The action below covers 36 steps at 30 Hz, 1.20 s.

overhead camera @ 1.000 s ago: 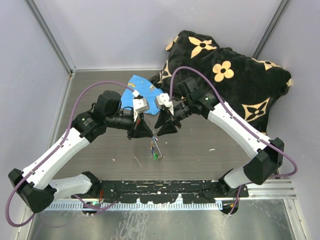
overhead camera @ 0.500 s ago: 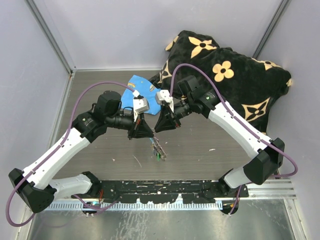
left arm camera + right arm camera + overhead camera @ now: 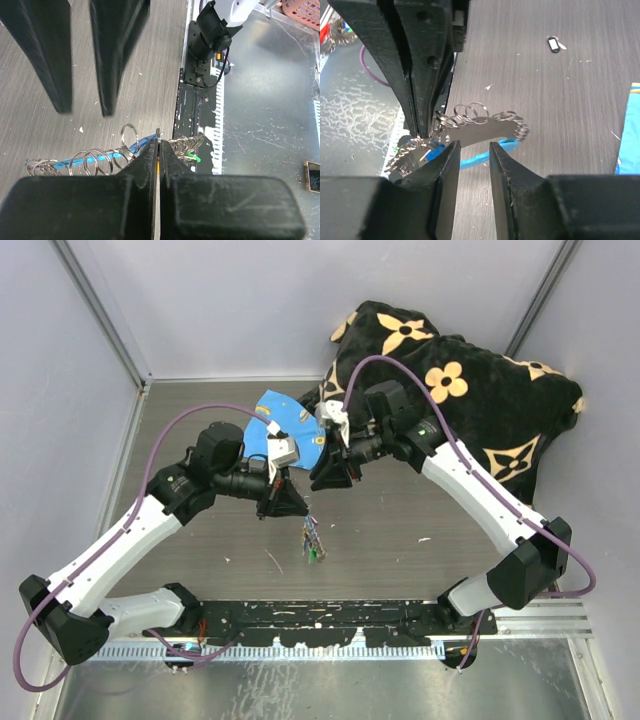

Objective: Remove the keys from the keyring
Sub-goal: Remove the key from the keyring.

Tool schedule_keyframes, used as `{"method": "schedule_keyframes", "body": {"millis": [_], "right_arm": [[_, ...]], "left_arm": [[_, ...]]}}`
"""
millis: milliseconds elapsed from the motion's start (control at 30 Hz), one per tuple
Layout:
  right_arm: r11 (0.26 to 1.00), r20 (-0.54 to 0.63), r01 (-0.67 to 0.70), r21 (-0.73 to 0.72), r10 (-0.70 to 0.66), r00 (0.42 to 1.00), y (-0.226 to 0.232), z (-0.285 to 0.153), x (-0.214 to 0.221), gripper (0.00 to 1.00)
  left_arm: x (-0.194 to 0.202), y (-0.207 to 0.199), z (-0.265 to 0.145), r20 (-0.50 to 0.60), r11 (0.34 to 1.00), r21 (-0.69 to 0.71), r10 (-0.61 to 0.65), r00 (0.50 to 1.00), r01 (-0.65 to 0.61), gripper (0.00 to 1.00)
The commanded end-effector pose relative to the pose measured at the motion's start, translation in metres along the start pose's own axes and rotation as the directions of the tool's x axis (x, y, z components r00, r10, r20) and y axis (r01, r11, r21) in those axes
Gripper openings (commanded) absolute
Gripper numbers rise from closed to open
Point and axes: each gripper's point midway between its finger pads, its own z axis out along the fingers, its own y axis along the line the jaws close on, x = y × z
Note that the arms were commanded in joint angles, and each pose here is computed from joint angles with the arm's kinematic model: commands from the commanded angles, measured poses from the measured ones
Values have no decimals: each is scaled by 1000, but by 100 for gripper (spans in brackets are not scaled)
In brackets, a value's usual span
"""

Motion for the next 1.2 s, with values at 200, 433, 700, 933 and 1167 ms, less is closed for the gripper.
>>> {"method": "schedule_keyframes", "body": {"millis": [200, 433, 700, 933, 1167], "right_arm": [[981, 145, 135, -140, -114, 983, 45, -34, -27, 39], [978, 109, 122, -169, -104, 989, 48, -18, -13, 33], [988, 52, 82, -133, -76, 996, 37, -6, 3, 31], [992, 27, 69, -105, -66, 997, 31, -1, 8, 33], [994, 11, 64, -86, -63, 998, 26, 2, 11, 36]], "left_arm": [[-24, 1, 0, 91, 998, -11, 56, 994, -55, 0], [-29, 6, 1, 118, 998, -40, 47, 992, -43, 0], [-31, 9, 1, 127, 998, -58, 47, 991, -40, 0], [-32, 10, 0, 131, 997, -65, 47, 990, -39, 0], [-33, 10, 0, 134, 997, -66, 44, 990, -36, 0]]}}
